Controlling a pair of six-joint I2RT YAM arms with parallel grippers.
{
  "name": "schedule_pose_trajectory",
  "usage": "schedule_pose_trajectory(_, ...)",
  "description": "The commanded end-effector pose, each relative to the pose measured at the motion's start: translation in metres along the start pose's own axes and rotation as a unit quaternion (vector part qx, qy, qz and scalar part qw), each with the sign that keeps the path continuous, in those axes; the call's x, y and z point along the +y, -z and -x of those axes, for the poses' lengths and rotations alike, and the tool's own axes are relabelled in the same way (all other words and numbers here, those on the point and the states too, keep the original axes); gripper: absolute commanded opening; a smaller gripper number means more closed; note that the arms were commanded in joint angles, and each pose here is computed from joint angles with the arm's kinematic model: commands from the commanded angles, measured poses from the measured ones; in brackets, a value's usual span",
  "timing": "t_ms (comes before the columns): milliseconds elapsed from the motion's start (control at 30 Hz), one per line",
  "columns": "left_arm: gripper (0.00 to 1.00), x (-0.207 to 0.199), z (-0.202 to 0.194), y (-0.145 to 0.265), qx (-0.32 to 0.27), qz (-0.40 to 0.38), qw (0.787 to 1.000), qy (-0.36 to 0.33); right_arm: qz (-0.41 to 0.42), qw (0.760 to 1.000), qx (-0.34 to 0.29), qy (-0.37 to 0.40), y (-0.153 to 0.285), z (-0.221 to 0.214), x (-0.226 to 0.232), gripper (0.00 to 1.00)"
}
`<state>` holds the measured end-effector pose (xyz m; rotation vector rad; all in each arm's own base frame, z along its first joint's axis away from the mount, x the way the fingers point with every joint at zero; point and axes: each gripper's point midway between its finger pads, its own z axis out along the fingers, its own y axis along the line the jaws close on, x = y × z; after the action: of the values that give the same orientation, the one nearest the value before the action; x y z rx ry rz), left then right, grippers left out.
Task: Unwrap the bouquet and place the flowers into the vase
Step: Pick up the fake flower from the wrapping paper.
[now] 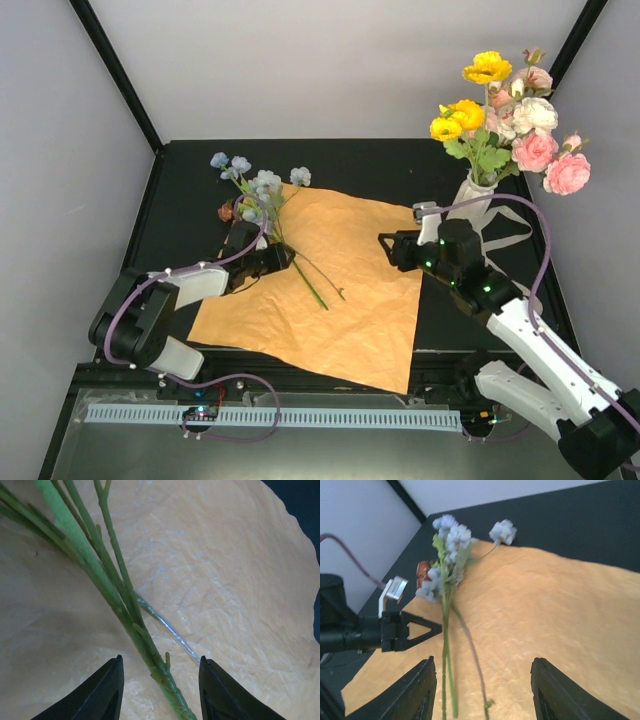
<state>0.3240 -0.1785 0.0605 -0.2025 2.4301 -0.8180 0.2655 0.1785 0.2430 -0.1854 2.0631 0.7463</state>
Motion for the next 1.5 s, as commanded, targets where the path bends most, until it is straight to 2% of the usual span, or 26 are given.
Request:
schedule_pose_trajectory(0, 0.44, -0.017, 0.001, -0.005, 0.008, -0.061, 0.998, 0.007, 0.046, 0.998, 0.037, 0.000, -0.019, -0.023, 0.024, 0.54)
schedule_pose_trajectory(400, 0.47, -0.017, 0.004, 0.018, 0.021, -0.078, 0.996, 0.036, 0.100, 0.983, 0.149, 0.027, -0.078, -0.088, 0.086, 0.55)
schedule_pose_trajectory(567, 0.49, -0.019, 0.017, 0.041, -0.006, -0.082, 0.996, 0.045, 0.131, 0.964, 0.228, 0.035, -0.110, -0.137, 0.100, 0.54)
schedule_pose_trajectory(833, 0.52, -0.018, 0.015, 0.055, -0.008, -0.080, 0.996, 0.035, 0.149, 0.934, 0.323, 0.035, -0.147, -0.200, 0.101, 0.51)
schedule_pose_trajectory(1000, 0.53, -0.011, 0.009, 0.055, -0.004, -0.066, 0.997, 0.028, 0.143, 0.931, 0.334, 0.039, -0.155, -0.213, 0.098, 0.40)
schedule_pose_trajectory(1167, 0.52, -0.011, 0.006, 0.055, -0.001, -0.070, 0.997, 0.027, 0.131, 0.936, 0.322, 0.047, -0.155, -0.209, 0.093, 0.15)
schedule_pose_trajectory(1267, 0.52, -0.014, 0.003, 0.054, 0.009, -0.079, 0.996, 0.030, 0.133, 0.942, 0.305, 0.050, -0.151, -0.200, 0.094, 0.04)
schedule_pose_trajectory(1467, 0.54, -0.033, 0.000, 0.061, 0.017, -0.137, 0.989, 0.048, 0.144, 0.951, 0.266, 0.061, -0.145, -0.183, 0.099, 0.01)
